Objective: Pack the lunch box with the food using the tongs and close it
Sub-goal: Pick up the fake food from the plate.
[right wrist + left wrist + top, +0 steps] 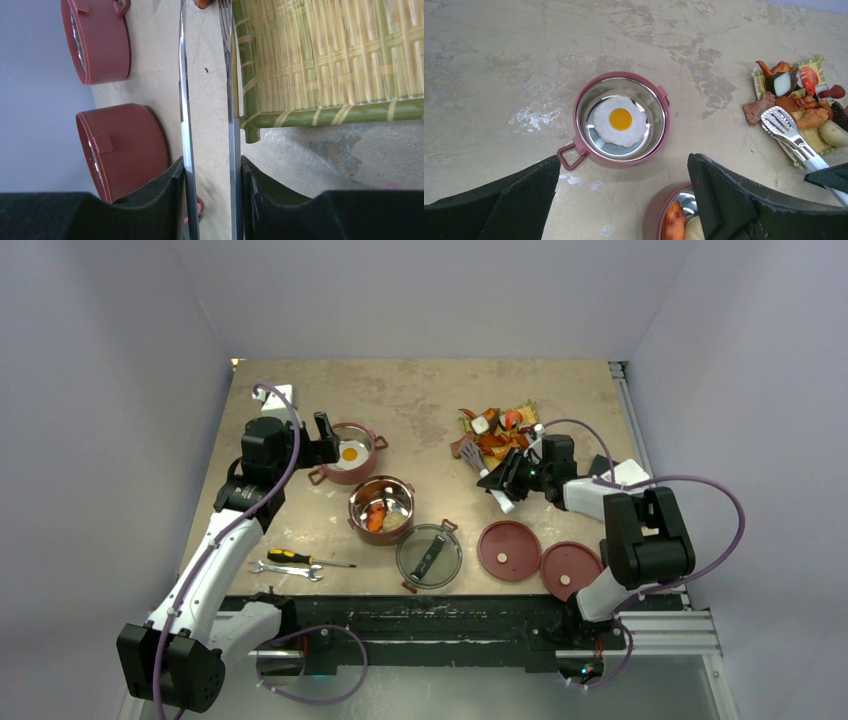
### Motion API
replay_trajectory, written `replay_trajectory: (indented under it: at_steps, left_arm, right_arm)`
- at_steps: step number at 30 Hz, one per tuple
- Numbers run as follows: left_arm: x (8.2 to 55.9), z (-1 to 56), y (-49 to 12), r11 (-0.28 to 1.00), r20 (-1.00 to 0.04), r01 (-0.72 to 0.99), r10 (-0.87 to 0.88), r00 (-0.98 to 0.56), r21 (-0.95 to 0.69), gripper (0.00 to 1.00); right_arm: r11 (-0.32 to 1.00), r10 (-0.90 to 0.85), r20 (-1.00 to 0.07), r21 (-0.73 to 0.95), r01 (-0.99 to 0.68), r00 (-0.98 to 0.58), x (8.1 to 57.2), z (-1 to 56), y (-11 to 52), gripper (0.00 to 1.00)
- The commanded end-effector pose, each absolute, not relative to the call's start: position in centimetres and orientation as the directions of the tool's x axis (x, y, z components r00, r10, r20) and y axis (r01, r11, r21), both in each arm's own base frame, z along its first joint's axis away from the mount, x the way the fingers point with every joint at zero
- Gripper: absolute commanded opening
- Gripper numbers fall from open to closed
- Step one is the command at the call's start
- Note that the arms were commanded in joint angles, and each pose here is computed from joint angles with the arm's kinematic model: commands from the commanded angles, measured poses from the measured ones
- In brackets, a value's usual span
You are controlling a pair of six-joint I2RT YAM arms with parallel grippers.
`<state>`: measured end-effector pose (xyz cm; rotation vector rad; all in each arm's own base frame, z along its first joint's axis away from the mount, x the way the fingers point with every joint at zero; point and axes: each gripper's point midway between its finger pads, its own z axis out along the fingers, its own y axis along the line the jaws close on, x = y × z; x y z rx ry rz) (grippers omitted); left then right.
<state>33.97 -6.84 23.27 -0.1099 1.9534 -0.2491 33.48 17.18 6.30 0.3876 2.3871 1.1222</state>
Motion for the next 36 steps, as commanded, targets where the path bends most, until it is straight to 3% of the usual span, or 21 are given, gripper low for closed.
replay_trajectory:
  at_steps: [1, 27, 30, 32, 36]
  left_arm:
    - [34.4, 24.1, -6.6, 0.973, -0.914, 0.034, -0.203, -0.352, -0.23, 0.99]
    - [34.4, 24.1, -6.5, 0.974, -0.915, 0.029, -0.201, -0.351, -0.225, 0.99]
    - [34.4, 24.1, -6.5, 0.974, -0.915, 0.029, -0.2, -0.351, -0.224, 0.99]
    - [34.4, 24.1, -6.4, 0.974, -0.915, 0.028, -0.2, -0.351, -0.223, 0.99]
    - [34.4, 24.0, -6.4, 0.975, -0.915, 0.028, -0.198, -0.352, -0.221, 0.99]
  right_arm:
    - [0.616, 0.433, -0.319, 0.787, 0.019, -0.843, 34.4, 6.8, 17.6, 0.41]
    - [0.613, 0.42, -0.321, 0.79, 0.004, -0.849, 36.5, 6.0, 18.3, 0.41]
    - [0.61, 0.42, -0.319, 0.792, 0.004, -0.85, 36.8, 5.9, 18.5, 0.33]
    - [0.6, 0.42, -0.318, 0.8, -0.003, -0.85, 36.8, 6.1, 18.7, 0.19]
    - [0.595, 0.411, -0.322, 0.804, -0.017, -0.853, 36.7, 6.5, 18.9, 0.0]
